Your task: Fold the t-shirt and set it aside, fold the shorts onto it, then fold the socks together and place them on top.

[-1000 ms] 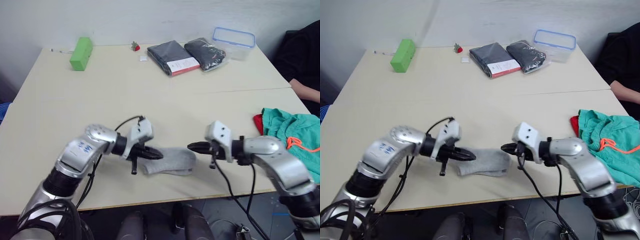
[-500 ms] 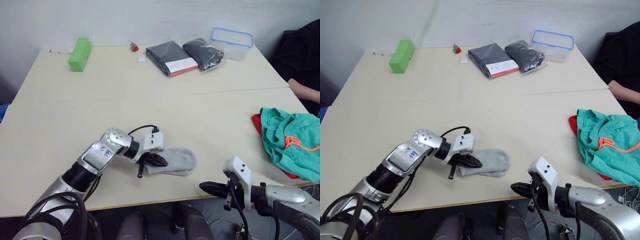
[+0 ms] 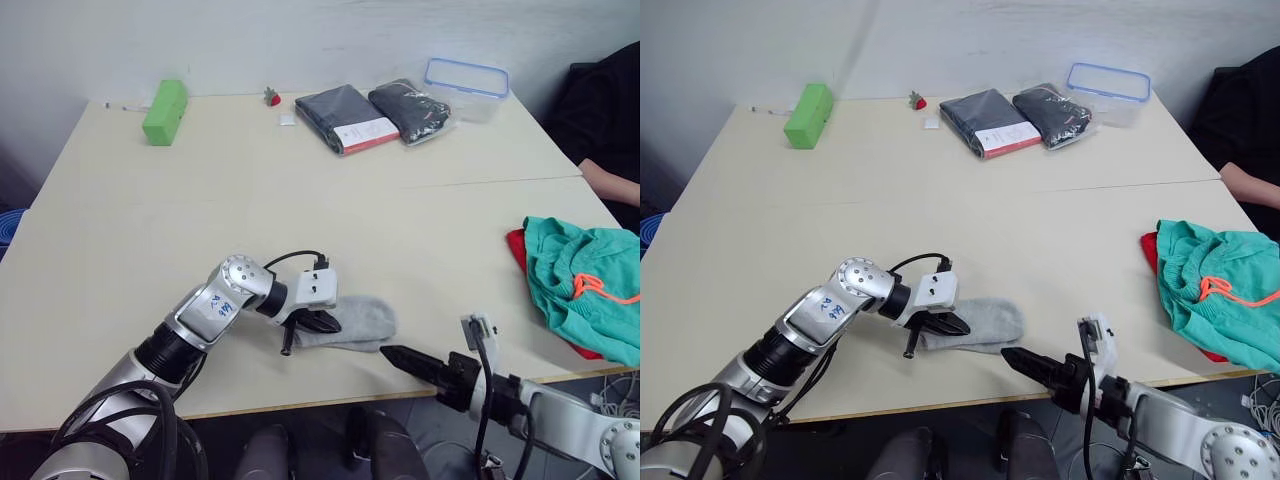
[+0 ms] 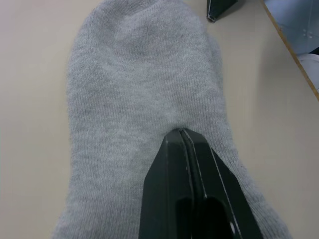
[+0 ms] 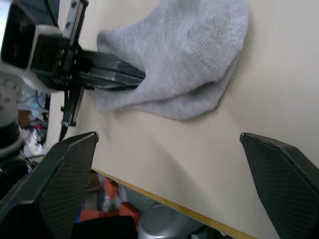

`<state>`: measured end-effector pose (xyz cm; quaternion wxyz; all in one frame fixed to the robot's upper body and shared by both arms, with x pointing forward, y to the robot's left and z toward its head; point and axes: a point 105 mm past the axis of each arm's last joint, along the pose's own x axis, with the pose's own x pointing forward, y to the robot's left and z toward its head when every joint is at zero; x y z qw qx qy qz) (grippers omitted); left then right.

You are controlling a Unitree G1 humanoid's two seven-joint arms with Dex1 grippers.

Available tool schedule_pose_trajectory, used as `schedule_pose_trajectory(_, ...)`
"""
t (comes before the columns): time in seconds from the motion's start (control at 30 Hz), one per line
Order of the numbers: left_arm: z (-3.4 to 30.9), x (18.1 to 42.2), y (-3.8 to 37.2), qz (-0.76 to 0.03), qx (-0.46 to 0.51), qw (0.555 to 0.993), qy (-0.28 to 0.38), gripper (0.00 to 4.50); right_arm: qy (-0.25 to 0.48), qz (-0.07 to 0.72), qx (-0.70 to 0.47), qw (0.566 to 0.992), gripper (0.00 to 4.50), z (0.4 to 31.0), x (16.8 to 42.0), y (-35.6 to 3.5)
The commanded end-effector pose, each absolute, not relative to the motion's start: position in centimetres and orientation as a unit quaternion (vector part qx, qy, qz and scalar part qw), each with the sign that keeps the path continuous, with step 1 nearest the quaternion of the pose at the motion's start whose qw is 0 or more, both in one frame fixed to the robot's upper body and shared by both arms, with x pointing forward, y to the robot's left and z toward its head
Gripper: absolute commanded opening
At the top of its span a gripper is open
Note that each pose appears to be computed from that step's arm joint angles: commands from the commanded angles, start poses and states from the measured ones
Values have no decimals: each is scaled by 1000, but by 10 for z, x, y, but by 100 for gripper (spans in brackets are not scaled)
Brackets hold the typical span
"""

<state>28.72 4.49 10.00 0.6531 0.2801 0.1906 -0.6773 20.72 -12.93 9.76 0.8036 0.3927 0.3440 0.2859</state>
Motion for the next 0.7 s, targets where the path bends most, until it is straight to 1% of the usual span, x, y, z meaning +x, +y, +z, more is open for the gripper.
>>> schedule_pose_trajectory(0.03,88,287,47,-665,284,658,211,0,368,276,408,788,448,94,216,-121)
schedule_pose_trajectory(0.23,91,292,50,-652,285,671,209,0,369,280,402,790,448,91,251,-106)
schedule_pose_trajectory(0.33,90,293,53,-644,284,678,209,0,356,287,406,791,388,98,260,-107)
schedule_pose_trajectory(0.4,89,295,55,-638,283,685,210,0,348,295,405,792,323,103,262,-108)
schedule_pose_trajectory(0.6,85,298,59,-623,279,699,212,0,324,327,393,796,103,121,262,-106)
schedule_pose_trajectory(0.7,84,300,59,-616,276,707,213,0,317,368,366,794,1,129,258,-98)
